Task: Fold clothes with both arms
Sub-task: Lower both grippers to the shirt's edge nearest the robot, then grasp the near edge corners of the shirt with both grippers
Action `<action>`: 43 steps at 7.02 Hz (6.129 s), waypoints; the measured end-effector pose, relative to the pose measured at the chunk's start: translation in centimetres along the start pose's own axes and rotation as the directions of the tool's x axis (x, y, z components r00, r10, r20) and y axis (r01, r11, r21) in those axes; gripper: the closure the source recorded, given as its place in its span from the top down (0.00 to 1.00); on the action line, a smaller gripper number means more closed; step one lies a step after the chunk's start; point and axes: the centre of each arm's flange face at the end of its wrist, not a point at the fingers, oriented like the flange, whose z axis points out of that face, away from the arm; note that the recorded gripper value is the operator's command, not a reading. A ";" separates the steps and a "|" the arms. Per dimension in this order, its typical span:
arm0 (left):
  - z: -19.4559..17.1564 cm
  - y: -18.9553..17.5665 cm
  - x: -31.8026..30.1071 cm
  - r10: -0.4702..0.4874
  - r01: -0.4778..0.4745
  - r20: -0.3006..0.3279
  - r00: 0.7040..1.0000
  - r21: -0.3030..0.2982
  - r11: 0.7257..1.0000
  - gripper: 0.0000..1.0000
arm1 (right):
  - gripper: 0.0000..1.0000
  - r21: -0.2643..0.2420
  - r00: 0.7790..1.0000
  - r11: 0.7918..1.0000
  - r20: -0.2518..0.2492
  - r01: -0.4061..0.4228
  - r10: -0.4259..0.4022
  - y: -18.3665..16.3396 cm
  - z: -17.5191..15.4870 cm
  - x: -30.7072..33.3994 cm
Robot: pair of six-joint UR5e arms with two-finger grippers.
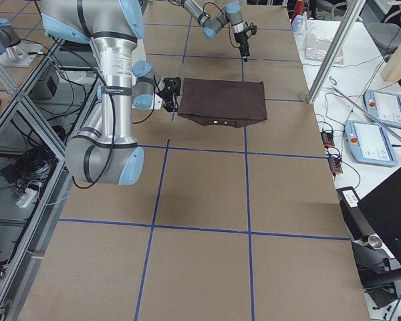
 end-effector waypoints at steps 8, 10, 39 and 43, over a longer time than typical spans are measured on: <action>-3.4 26.9 14.2 -0.559 0.551 -0.072 0.826 -0.108 0.828 0.56 | 1.00 0.074 0.969 0.967 0.056 -0.244 0.240 -4.6 -0.4 1.0; -3.2 27.8 13.1 -0.558 0.552 -0.043 0.829 -0.105 0.827 0.56 | 1.00 0.075 0.969 0.967 0.055 -0.244 0.240 -4.6 -0.4 1.0; -3.4 30.5 14.9 -0.551 0.540 -0.049 0.833 -0.148 0.829 0.00 | 0.81 0.131 0.896 0.958 -0.341 -0.255 0.285 2.2 9.8 -6.0; -3.4 30.5 14.9 -0.552 0.540 -0.048 0.833 -0.147 0.829 0.00 | 0.68 0.119 0.897 0.965 -0.355 -0.235 0.263 3.6 10.2 -5.7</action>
